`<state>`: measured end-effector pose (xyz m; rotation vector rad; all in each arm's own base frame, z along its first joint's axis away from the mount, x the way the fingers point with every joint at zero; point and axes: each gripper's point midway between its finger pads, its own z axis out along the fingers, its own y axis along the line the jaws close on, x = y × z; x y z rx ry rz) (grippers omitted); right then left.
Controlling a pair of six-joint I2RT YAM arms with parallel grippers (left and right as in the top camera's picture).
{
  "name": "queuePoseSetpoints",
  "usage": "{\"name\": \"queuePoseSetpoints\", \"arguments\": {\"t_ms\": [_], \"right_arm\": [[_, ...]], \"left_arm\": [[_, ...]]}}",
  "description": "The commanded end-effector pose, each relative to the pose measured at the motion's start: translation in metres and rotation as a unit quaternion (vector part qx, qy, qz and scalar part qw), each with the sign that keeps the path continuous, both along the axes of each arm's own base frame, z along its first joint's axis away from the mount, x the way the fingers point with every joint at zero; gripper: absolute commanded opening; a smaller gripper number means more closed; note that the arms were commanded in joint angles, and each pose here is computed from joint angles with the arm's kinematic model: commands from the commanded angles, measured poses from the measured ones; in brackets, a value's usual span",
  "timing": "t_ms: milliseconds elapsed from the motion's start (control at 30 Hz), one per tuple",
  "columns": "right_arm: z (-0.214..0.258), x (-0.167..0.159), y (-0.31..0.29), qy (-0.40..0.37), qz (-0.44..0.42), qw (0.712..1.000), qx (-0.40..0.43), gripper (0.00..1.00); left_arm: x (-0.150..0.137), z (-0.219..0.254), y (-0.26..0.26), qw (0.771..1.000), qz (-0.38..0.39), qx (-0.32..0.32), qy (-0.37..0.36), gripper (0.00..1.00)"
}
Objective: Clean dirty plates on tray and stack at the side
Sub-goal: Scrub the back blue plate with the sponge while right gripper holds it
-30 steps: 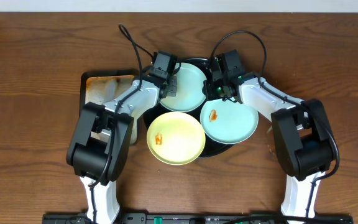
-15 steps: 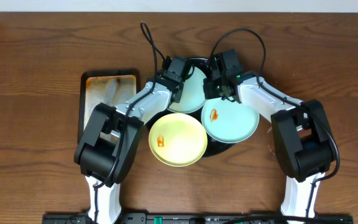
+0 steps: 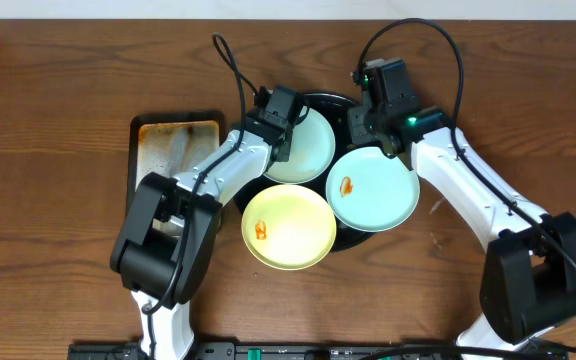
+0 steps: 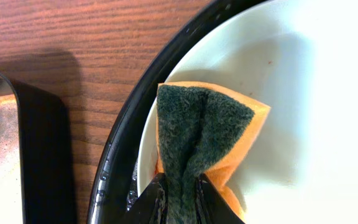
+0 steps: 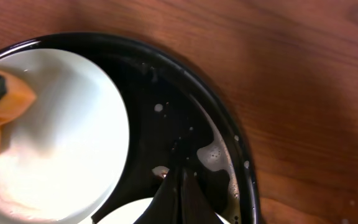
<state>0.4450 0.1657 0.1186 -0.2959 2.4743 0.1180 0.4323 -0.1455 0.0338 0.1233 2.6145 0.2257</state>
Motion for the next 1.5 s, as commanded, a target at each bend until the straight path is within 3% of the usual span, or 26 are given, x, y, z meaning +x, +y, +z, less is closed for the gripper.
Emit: {"name": "queuePoseSetpoints", "arguments": {"t_ms": [0, 33, 100, 133, 200, 333, 367, 500, 600, 633, 733, 800, 900, 1033, 1333, 1467], "right_arm": [[-0.015, -0.009, 0.014, 0.031, 0.042, 0.998, 0.024, 0.02], [-0.020, -0.010, 0.017, 0.039, 0.047, 0.998, 0.028, 0.08], [-0.032, -0.011, 0.024, 0.054, 0.054, 0.996, 0.043, 0.46], [-0.039, -0.012, 0.030, 0.063, 0.064, 0.994, 0.056, 0.58], [-0.054, -0.013, 0.037, 0.079, 0.074, 0.992, 0.069, 0.66], [-0.085, -0.009, 0.036, 0.102, 0.054, 0.991, 0.074, 0.67], [-0.090, -0.008, 0.036, 0.106, 0.053, 0.990, 0.076, 0.67], [-0.105, -0.005, 0.050, 0.115, 0.069, 0.984, 0.114, 0.49], [-0.110, -0.002, 0.053, 0.116, 0.055, 0.984, 0.127, 0.27], [-0.112, -0.001, 0.053, 0.118, 0.051, 0.983, 0.128, 0.23], [-0.119, -0.001, 0.052, 0.122, 0.047, 0.983, 0.127, 0.23], [-0.123, -0.002, 0.051, 0.127, 0.044, 0.983, 0.127, 0.22], [-0.127, -0.002, 0.048, 0.128, 0.038, 0.984, 0.118, 0.11], [-0.127, -0.002, 0.048, 0.128, 0.035, 0.984, 0.118, 0.01], [-0.127, -0.003, 0.047, 0.133, 0.030, 0.983, 0.120, 0.01], [-0.127, -0.003, 0.047, 0.133, 0.029, 0.983, 0.120, 0.01]], "left_arm": [[0.001, 0.013, -0.005, 0.999, 0.007, -0.031, -0.010, 0.17], [0.001, 0.014, -0.006, 0.999, 0.008, -0.032, -0.011, 0.17], [0.001, 0.014, -0.005, 0.999, 0.008, -0.032, -0.010, 0.17], [0.001, 0.013, -0.005, 0.999, 0.008, -0.032, -0.010, 0.17], [0.000, 0.013, -0.005, 0.999, 0.007, -0.032, -0.009, 0.17], [-0.002, 0.011, -0.011, 0.999, -0.001, -0.048, 0.000, 0.17], [-0.002, 0.011, -0.013, 0.999, -0.002, -0.051, 0.001, 0.17], [-0.003, 0.011, -0.013, 0.999, -0.004, -0.052, 0.003, 0.17], [-0.003, 0.010, -0.013, 0.999, -0.003, -0.051, 0.004, 0.17], [-0.004, 0.010, -0.013, 0.999, -0.003, -0.051, 0.004, 0.23], [-0.004, 0.009, -0.013, 0.999, -0.003, -0.051, 0.005, 0.31], [-0.004, 0.008, -0.012, 0.999, -0.007, -0.047, 0.006, 0.43], [-0.001, 0.010, -0.013, 0.999, -0.024, -0.039, 0.001, 0.52], [0.002, 0.007, -0.014, 0.999, -0.030, -0.037, -0.003, 0.53], [-0.001, -0.026, -0.012, 0.999, -0.035, -0.025, 0.026, 0.51], [-0.005, -0.028, -0.017, 0.998, -0.021, -0.050, 0.036, 0.47]]}}
